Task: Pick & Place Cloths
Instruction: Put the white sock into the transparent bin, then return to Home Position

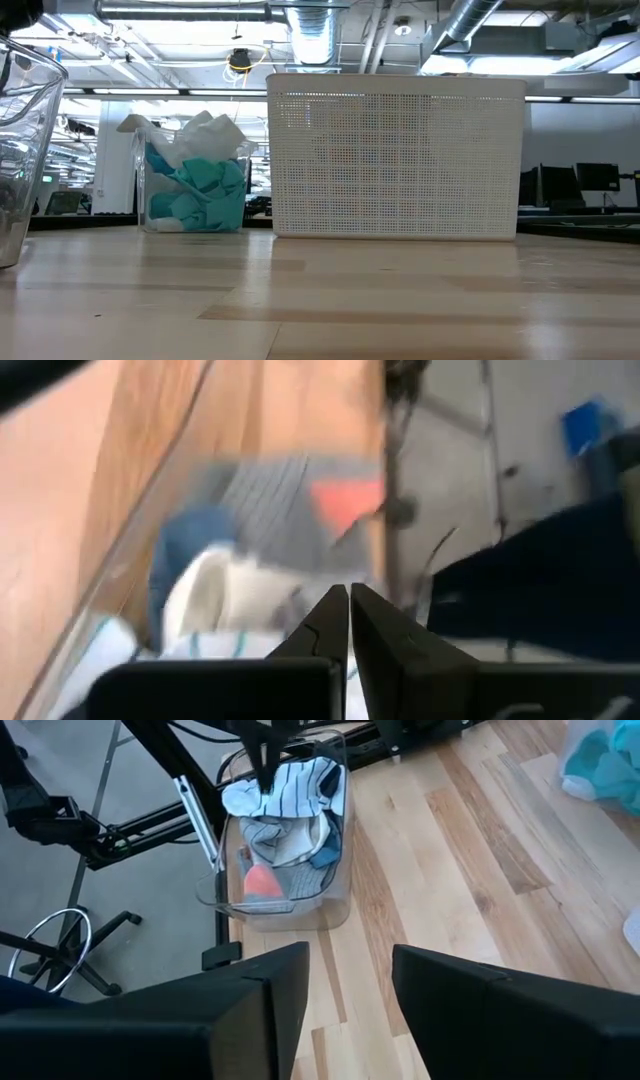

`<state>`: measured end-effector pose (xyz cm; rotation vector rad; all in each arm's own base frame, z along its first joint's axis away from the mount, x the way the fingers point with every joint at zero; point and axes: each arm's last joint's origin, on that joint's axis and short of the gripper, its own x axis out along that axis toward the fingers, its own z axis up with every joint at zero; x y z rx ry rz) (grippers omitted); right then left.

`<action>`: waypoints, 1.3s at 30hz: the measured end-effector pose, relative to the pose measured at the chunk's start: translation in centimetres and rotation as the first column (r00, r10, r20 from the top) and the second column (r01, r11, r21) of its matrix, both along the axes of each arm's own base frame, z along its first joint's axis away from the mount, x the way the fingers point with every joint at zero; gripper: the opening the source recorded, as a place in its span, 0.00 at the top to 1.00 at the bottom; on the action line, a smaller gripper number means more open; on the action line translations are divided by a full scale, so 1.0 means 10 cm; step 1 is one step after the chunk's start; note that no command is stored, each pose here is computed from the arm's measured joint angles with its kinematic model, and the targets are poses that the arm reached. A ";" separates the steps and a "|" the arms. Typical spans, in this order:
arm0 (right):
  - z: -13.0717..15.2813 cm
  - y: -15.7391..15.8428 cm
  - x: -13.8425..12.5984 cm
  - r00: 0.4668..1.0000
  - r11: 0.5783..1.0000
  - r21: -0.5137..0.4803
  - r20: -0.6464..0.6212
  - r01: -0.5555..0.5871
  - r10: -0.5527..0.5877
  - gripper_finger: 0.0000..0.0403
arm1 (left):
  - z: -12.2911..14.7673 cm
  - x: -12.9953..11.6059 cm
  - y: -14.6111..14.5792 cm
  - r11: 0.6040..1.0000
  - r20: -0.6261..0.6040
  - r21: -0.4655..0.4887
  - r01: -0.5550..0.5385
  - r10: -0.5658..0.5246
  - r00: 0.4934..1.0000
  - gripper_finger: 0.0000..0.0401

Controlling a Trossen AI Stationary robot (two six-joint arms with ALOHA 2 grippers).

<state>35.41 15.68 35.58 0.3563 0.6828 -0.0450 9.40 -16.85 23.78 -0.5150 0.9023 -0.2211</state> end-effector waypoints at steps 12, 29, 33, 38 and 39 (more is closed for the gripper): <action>-0.02 -0.01 -0.02 1.000 1.000 -0.013 -0.029 0.006 -0.006 0.65 | -0.69 -0.10 -0.06 0.985 -0.226 0.116 0.125 -0.097 0.969 1.00; -0.03 -0.01 -0.02 0.999 1.000 -0.014 -0.037 0.008 -0.008 0.67 | -0.43 -0.04 0.16 0.996 -0.175 -0.084 -0.016 0.001 0.985 1.00; -0.01 -0.03 0.00 1.000 1.000 -0.004 -0.015 0.012 -0.012 0.66 | -0.17 -0.07 0.29 0.975 -0.098 -0.220 -0.027 0.006 0.995 1.00; 0.27 -0.09 -0.01 0.990 0.998 0.054 0.137 -0.031 0.024 0.66 | 0.12 -0.16 0.53 0.913 0.032 -0.409 -0.010 0.026 0.999 1.00; 0.39 -0.12 -0.05 0.984 0.997 0.061 0.178 -0.040 0.028 0.66 | 0.20 -0.18 0.58 0.891 0.085 -0.454 0.013 0.029 0.996 1.00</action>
